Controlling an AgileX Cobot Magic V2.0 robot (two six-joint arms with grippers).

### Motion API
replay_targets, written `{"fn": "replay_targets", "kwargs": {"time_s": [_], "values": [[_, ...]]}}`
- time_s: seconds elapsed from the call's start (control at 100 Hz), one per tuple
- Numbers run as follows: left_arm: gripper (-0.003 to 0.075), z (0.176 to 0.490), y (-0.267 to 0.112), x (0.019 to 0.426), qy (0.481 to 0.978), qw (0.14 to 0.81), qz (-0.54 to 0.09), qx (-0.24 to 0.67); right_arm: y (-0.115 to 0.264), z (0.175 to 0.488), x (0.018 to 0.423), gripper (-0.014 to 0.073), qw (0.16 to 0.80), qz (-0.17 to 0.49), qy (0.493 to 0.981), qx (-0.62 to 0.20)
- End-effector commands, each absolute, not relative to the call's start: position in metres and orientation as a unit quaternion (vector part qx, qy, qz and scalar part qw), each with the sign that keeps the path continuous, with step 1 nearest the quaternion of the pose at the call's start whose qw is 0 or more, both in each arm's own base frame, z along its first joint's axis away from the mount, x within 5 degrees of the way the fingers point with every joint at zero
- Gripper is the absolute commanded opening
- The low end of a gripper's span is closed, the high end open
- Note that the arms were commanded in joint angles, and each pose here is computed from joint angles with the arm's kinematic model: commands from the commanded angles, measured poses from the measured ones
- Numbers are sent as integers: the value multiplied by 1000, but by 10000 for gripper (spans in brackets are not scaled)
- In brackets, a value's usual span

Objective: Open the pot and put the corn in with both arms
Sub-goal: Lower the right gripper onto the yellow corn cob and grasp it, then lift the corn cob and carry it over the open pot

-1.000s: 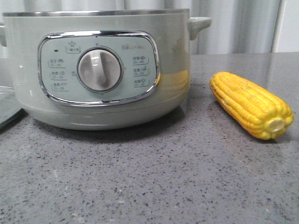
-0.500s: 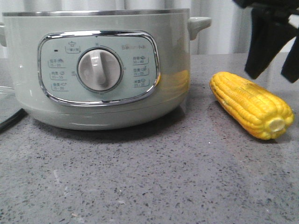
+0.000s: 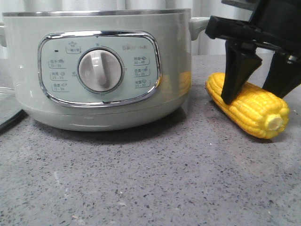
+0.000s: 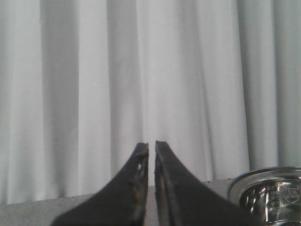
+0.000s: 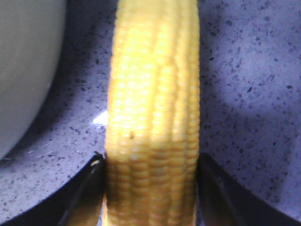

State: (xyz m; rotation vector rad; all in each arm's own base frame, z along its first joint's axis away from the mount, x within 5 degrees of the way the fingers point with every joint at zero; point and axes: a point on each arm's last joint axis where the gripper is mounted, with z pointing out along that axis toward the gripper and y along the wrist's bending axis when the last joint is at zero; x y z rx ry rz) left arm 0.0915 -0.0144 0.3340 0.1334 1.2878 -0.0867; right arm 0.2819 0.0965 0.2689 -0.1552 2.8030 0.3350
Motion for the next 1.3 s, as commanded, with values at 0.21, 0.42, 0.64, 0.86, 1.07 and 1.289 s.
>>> {"fn": "replay_targets", "kwargs": {"time_s": [0.21, 0.42, 0.64, 0.86, 1.07, 1.289], "values": [[-20, 351, -13, 88, 560, 826, -41, 55, 96, 283, 283, 272, 188, 118, 973, -59], [-20, 351, -13, 88, 560, 826, -41, 55, 96, 283, 283, 28, 187, 118, 973, -59], [-20, 351, -13, 88, 560, 826, -41, 55, 91, 285, 279, -26, 182, 98, 976, -69], [-20, 351, -13, 88, 560, 826, -41, 55, 76, 318, 257, -26, 229, 64, 967, -87], [-20, 352, -13, 88, 558, 827, -41, 55, 55, 371, 234, -26, 312, 67, 946, -60], [-20, 352, -13, 88, 558, 827, -41, 54, 55, 433, 219, -26, 405, 89, 908, -65]]}}
